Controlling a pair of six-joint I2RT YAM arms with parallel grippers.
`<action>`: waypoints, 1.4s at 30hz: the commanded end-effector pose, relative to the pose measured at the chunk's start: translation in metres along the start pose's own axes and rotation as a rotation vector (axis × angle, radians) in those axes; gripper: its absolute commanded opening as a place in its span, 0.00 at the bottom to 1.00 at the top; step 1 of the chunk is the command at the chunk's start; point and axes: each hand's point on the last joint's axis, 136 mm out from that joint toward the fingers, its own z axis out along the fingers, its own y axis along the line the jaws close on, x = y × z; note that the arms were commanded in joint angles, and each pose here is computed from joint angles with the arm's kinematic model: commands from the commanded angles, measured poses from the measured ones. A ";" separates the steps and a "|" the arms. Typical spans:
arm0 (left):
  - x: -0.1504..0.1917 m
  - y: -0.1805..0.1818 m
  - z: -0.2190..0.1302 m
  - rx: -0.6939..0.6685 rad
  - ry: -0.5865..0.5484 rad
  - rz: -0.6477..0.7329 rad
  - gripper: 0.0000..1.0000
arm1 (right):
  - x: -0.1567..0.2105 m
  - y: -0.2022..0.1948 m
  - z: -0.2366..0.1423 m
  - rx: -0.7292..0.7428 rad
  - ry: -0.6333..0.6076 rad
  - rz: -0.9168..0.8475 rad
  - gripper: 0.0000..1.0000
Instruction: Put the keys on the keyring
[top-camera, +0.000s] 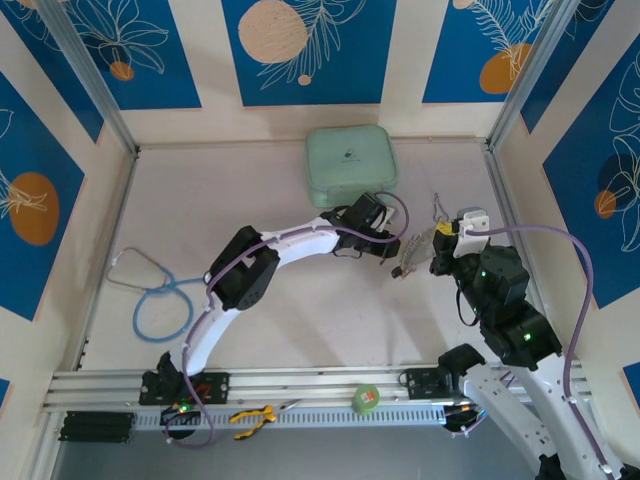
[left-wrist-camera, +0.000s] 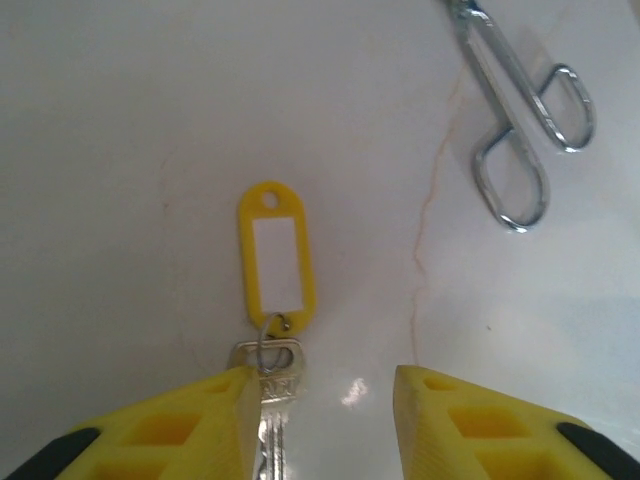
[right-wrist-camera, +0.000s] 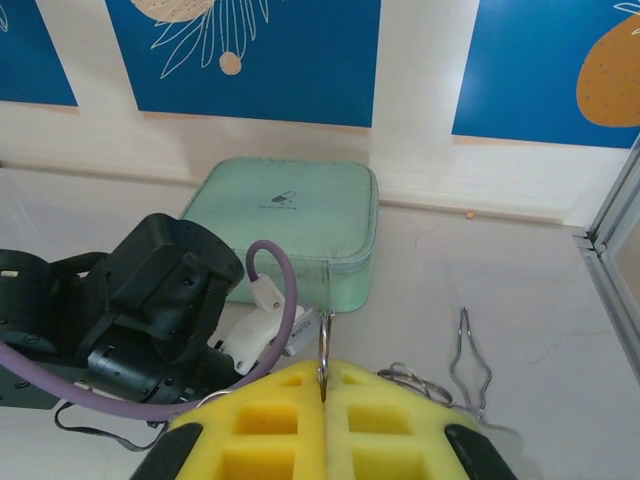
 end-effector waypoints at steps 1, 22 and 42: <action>0.003 0.007 0.007 -0.059 0.028 -0.008 0.41 | -0.025 0.000 -0.012 -0.013 -0.080 0.017 0.00; 0.006 0.010 0.030 -0.061 0.065 -0.024 0.31 | -0.024 0.001 -0.012 -0.021 -0.076 0.010 0.00; -0.005 0.001 0.005 -0.064 0.025 0.064 0.00 | -0.020 0.003 -0.012 -0.032 -0.065 0.007 0.00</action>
